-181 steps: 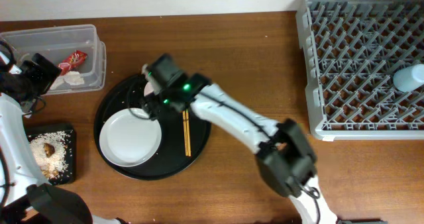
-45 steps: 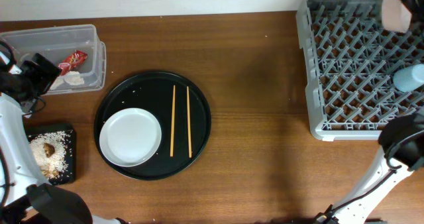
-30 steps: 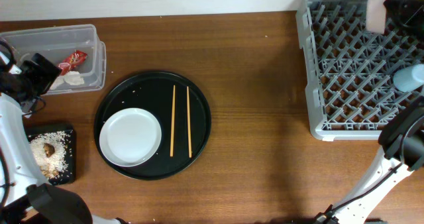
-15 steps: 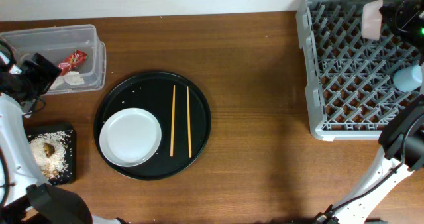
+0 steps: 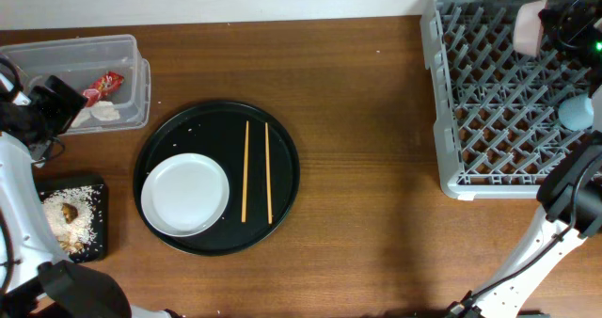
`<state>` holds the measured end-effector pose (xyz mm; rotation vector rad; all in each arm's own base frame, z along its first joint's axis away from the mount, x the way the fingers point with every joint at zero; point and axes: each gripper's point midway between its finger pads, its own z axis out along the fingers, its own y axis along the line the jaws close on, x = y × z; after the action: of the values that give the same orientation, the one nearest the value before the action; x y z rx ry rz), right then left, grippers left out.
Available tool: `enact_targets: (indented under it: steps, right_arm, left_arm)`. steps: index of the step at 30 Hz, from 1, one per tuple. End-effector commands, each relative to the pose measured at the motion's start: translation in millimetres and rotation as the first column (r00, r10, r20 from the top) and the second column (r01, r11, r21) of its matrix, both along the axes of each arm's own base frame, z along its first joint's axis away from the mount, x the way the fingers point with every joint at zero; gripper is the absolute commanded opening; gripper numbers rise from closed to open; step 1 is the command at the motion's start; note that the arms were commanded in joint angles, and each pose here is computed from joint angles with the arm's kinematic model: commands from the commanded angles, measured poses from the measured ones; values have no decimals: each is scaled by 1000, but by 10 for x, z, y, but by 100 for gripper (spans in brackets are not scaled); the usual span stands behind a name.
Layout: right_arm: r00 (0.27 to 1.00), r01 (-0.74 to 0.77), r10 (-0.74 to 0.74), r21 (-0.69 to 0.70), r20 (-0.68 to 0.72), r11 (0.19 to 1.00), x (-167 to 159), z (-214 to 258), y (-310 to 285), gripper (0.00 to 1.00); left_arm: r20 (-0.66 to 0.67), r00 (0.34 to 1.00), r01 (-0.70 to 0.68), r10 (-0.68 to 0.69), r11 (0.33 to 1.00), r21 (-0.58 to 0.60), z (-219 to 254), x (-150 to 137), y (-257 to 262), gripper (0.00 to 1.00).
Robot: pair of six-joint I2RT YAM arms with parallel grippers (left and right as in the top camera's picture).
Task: Sort waste into correct bins and load items into the dishwasher rack
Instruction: 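Lower the pink bowl into the rack and open the right gripper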
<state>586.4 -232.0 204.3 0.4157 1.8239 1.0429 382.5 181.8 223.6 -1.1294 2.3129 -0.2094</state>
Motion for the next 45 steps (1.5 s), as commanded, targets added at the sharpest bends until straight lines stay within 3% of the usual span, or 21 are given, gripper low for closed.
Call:
enact_targets:
  steps: [1, 5, 13, 28, 34, 45]
  right_arm:
    - [1000, 16, -15, 72, -19, 997, 9, -33, -60, 4]
    - [999, -6, 2, 111, 42, 994, 37, 197, -40, 4]
    - [1000, 19, -22, 126, 15, 992, 53, 144, -65, 4]
    - [997, 48, -36, 187, -67, 981, 138, -260, -60, 4]
    - [1000, 15, -14, 222, -2, 975, 197, -27, 20, 4]
    - [999, 36, -29, 265, -29, 964, 246, -26, 58, 4]
  left_arm:
    - [1, 1000, -8, 8, 1000, -7, 2, -3, 4, 99]
    - [1, 1000, -8, 8, 1000, -7, 2, -2, 2, 99]
    - [1, 1000, -8, 8, 1000, -7, 2, -2, 2, 99]
    - [1, 1000, -8, 8, 1000, -7, 2, -2, 2, 99]
    - [1, 1000, -8, 8, 1000, -7, 2, -2, 2, 99]
    - [1, 1000, -8, 8, 1000, -8, 1, -3, 2, 99]
